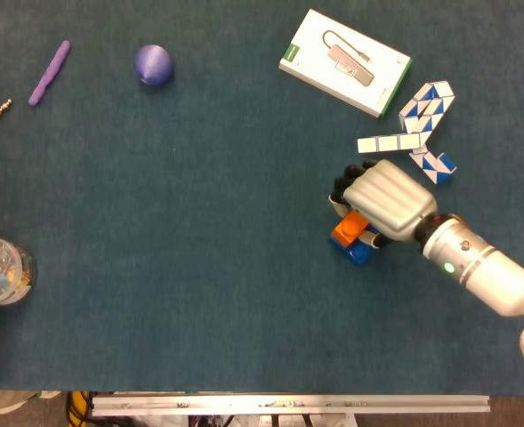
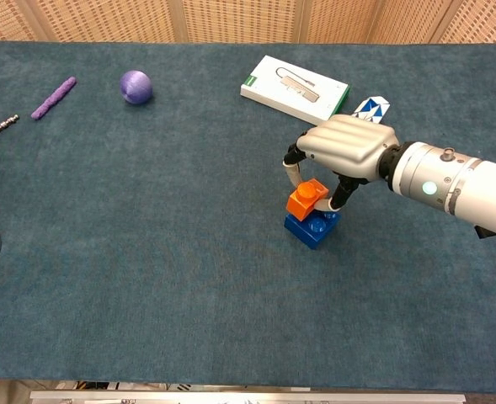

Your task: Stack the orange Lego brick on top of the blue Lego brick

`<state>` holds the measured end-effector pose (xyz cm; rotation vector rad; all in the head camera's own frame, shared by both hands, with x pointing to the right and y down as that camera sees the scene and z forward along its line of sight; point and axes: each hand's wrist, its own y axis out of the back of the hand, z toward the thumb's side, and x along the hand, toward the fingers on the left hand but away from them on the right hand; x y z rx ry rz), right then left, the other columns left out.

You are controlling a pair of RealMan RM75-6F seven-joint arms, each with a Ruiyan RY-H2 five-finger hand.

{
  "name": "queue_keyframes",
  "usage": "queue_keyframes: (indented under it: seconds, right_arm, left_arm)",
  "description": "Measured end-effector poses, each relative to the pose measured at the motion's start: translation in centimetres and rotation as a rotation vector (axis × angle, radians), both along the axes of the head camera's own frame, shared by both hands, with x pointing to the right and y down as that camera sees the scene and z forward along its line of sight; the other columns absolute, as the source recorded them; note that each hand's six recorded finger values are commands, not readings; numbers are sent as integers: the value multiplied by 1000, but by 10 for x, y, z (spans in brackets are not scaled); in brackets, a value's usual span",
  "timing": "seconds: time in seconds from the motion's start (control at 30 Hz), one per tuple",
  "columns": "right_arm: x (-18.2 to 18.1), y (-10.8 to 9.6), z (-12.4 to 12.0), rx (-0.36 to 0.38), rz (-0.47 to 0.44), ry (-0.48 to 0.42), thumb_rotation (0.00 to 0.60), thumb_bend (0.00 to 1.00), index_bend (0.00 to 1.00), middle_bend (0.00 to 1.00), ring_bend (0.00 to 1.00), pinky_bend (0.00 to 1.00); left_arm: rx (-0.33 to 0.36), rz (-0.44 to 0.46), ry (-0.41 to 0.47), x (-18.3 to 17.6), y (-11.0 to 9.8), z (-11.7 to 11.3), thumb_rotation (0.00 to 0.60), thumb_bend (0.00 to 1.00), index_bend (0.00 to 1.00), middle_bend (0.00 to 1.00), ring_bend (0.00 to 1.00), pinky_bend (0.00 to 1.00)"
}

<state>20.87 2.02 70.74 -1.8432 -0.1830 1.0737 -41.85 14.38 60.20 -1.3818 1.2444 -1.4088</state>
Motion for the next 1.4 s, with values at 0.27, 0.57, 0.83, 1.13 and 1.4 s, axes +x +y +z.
queue_keyframes:
  seconds: [0.27,0.57,0.83,1.13,1.4]
  right_arm:
    - [0,1,2,-3,-10,11,600,230,618,401,268,347]
    - [0,2,4,-4,-16,20,600,230,618,401,269,347]
    - [0,3,6,-6,-22,21,600,230,618,402,271,347]
    - [1,4,9,-6,-21,29,600,230,618,403,272,347]
    - [-1,6,11,-2,-35,36,600,230,618,405,274,347]
  left_arm:
    - [-1,-1,-1,-1,1,0,600,172,58,95,41,56]
    - [0,-2,-1,-1,1,0,600,172,58,95,41,56]
    - [-1,-5,-3,-3,1,0,600,172,58,95,41,56]
    - [-1,-7,-4,-4,2,1,600,172,58,95,41,56]
    - [1,-10,-4,-5,3,0,600,172,58,95,41,56]
